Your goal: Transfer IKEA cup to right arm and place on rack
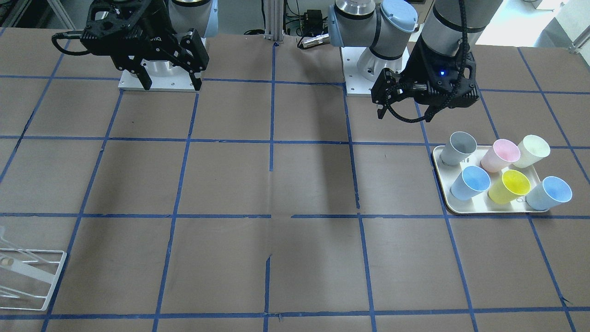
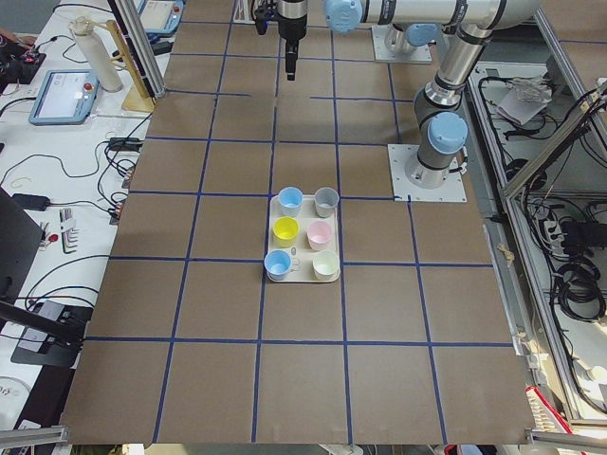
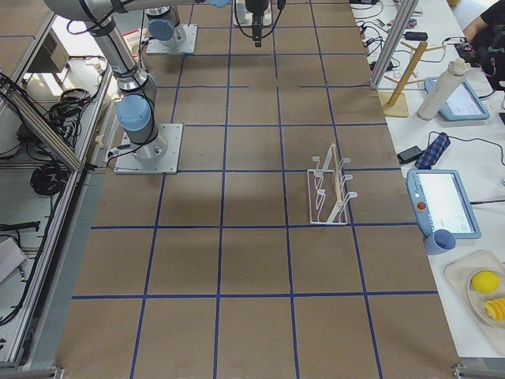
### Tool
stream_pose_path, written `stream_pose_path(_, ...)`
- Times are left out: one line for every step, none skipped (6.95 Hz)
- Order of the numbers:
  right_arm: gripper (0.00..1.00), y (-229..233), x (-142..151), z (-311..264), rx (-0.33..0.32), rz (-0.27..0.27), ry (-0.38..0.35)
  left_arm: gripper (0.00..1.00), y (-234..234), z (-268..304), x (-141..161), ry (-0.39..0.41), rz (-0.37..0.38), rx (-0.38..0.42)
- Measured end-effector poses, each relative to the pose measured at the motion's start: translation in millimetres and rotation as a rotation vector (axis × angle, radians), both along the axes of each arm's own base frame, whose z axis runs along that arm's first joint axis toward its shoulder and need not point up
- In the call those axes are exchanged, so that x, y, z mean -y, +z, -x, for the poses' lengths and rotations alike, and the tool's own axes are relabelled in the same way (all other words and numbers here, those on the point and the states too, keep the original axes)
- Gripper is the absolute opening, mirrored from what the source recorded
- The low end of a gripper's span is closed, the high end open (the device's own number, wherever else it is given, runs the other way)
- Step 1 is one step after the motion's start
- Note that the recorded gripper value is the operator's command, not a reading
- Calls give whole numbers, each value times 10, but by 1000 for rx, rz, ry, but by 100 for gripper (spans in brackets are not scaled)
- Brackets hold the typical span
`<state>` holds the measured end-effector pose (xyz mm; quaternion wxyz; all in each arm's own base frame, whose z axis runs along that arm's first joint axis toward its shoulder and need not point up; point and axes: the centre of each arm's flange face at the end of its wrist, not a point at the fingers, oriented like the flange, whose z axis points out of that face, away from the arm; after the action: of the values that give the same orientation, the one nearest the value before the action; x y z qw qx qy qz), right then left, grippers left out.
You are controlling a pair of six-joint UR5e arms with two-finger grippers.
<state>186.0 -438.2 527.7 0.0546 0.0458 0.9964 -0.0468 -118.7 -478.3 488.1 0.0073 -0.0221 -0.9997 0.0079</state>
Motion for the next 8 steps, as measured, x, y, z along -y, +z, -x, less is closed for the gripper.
stream_pose_path(100, 0, 1, 0, 0, 1, 0, 100, 12, 1, -10, 1, 2, 1)
stream_pose_path(100, 0, 1, 1, -1, 1, 0, 100, 29, 3, -29, 1, 3, 2)
stream_pose_path(100, -3, 0, 1, -1, 0, 0, 100, 55, 5, -62, 2, -3, 3)
stream_pose_path(100, -4, 0, 2, -2, -1, 0, 100, 87, 5, -101, 3, -12, 5)
stream_pose_path(100, -3, 0, 2, -2, -1, 0, 100, 102, 3, -128, 5, -17, 6)
stream_pose_path(100, -2, 0, 2, -3, -1, 0, 100, 90, -7, -127, 8, -20, 5)
stream_pose_path(100, -3, -1, 3, -3, -1, 0, 100, 57, -62, -99, 19, -25, 3)
stream_pose_path(100, -3, -1, 2, -2, -2, 0, 100, 18, -214, -47, 39, -32, 1)
